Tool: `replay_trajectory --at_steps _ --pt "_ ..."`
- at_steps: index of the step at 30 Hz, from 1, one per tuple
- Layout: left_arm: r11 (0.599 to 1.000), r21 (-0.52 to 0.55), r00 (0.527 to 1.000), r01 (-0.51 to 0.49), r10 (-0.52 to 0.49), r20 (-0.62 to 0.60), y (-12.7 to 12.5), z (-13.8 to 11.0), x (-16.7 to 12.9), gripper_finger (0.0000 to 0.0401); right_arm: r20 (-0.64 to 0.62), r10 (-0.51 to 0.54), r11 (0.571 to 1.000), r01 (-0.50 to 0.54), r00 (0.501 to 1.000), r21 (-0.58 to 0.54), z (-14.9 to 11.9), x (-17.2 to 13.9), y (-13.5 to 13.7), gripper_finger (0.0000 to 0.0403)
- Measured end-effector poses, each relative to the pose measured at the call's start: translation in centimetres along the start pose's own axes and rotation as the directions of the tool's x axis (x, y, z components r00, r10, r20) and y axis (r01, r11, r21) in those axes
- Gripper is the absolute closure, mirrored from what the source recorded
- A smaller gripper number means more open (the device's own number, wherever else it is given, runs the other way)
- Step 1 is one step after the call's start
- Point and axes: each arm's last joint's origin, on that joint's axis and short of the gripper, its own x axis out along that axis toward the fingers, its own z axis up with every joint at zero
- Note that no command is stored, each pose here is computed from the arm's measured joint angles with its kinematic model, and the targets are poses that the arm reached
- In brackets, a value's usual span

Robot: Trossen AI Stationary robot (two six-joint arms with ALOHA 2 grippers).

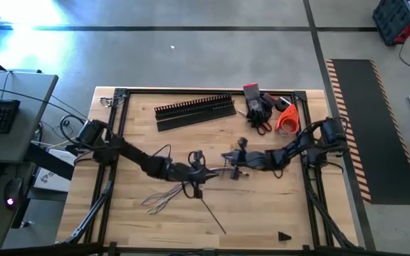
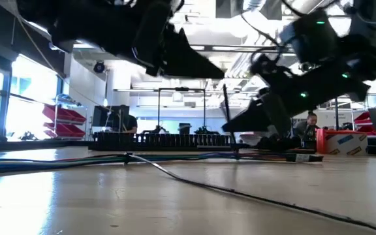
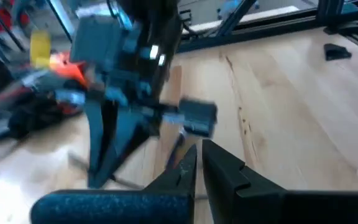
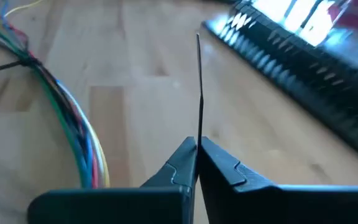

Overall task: Ziptie cables
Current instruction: Wrap the black zip tie around the colored cable bundle

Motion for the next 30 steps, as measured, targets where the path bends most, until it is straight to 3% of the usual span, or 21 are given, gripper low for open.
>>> replay_trajectory --at_steps 3,8,11,16,19,22,25,30 --pt "0.996 -0.074 0.998 0.058 -0.058 -0.007 1.0 -0.5 0.5 0.0401 0.047 -0.041 0.997 0.044 0.998 -0.067 -0.3 -0.9 0.2 0.0403" --pt "0.981 -0.161 0.993 0.113 -0.107 0.042 3.2 -0.2 1.3 0.0401 0.045 -0.069 0.958 0.079 0.997 -0.275 0.1 -1.1 1.2 0.0403" --pt "0.978 -0.155 0.989 0.143 -0.147 -0.016 4.1 -1.0 1.6 0.0401 0.038 -0.124 0.937 0.129 0.992 -0.324 -0.1 -1.3 1.2 0.0403" --pt "0.952 0.002 0.941 0.306 -0.302 -0.155 3.8 -2.5 1.3 0.0393 0.016 -0.121 0.971 0.121 0.993 -0.204 -0.6 -1.2 0.4 0.0403" --pt "0.893 0.099 0.888 0.439 -0.414 -0.201 2.9 -3.2 1.1 0.0367 0.024 -0.121 0.984 0.123 0.992 -0.126 -0.5 -1.1 0.2 0.0403" --pt "0.859 0.145 0.865 0.491 -0.459 -0.204 1.4 -4.1 1.4 0.0327 0.035 -0.106 0.991 0.109 0.994 -0.081 -0.4 -0.9 0.0 0.0403" --pt "0.858 0.176 0.873 0.483 -0.455 -0.175 -0.2 -5.8 2.4 0.0282 0.043 -0.109 0.991 0.112 0.993 -0.073 -0.3 -0.9 -0.1 0.0403" --pt "0.926 0.196 0.946 0.322 -0.321 -0.038 -2.4 -7.8 4.2 0.0226 0.057 -0.108 0.992 0.112 0.992 -0.063 -0.1 -0.9 -0.1 0.0403"
